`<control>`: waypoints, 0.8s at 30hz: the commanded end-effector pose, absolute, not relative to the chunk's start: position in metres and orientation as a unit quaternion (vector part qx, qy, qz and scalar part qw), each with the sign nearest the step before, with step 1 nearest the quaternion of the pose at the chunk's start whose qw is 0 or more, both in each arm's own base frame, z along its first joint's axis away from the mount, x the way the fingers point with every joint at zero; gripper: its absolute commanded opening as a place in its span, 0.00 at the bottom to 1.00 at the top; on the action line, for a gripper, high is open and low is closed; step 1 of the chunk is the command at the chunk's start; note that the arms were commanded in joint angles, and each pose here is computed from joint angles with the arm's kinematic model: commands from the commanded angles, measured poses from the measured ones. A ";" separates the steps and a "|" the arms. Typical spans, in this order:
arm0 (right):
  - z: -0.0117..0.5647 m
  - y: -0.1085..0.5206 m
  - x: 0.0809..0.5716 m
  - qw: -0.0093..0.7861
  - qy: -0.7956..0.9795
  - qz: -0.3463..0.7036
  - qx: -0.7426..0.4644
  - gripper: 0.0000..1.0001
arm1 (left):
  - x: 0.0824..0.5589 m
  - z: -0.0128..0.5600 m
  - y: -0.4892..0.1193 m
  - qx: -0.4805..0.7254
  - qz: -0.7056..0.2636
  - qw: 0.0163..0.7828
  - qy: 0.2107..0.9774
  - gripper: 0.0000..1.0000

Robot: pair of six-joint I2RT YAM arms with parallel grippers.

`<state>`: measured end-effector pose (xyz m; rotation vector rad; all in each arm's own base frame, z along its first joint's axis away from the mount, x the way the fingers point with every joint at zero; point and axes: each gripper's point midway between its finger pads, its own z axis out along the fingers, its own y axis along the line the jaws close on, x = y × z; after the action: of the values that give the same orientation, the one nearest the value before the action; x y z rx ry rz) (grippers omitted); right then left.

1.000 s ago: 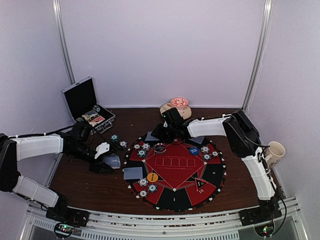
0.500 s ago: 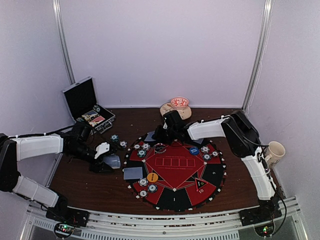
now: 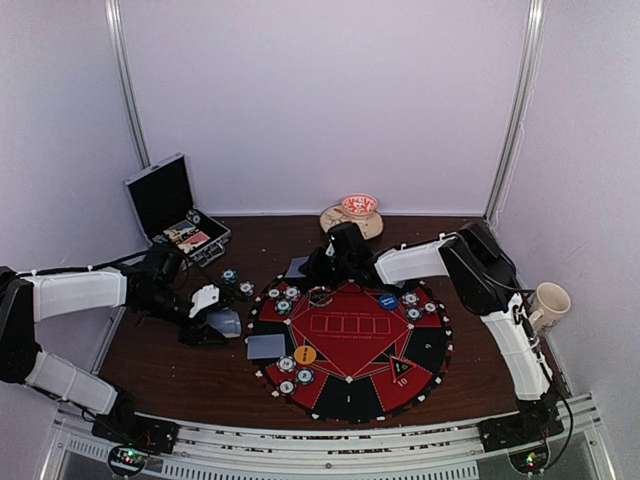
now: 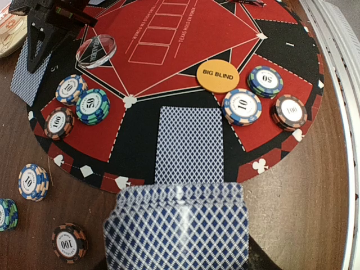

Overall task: Distribute texas hold em gaming equipment
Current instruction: Distribute the poker card in the dealer area.

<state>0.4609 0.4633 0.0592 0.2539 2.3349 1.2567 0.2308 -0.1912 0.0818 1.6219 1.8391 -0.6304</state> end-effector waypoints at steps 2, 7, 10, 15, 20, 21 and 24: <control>0.059 0.476 0.471 0.238 0.843 0.472 0.098 0.00 | 0.235 0.085 -0.194 0.616 -0.238 0.315 0.682 0.52; 0.054 0.472 0.474 0.245 0.855 0.447 0.096 0.07 | 0.235 0.085 -0.194 0.617 -0.237 0.315 0.681 0.52; 0.052 0.467 0.473 0.248 0.867 0.422 0.090 0.27 | 0.235 0.085 -0.194 0.617 -0.238 0.315 0.681 0.52; 0.056 0.458 0.471 0.258 0.885 0.380 0.076 0.45 | 0.235 0.086 -0.194 0.616 -0.238 0.315 0.681 0.52; 0.062 0.448 0.468 0.267 0.898 0.343 0.061 0.48 | 0.235 0.086 -0.194 0.616 -0.238 0.315 0.682 0.52; 0.066 0.446 0.468 0.271 0.900 0.337 0.060 0.49 | 0.235 0.086 -0.194 0.616 -0.239 0.315 0.681 0.52; 0.074 0.440 0.466 0.279 0.903 0.323 0.054 0.50 | 0.235 0.086 -0.194 0.616 -0.238 0.315 0.682 0.52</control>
<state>0.4693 0.4527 0.0480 0.1808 2.4247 0.9799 0.2309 -0.1913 0.0817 1.6228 1.8380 -0.6299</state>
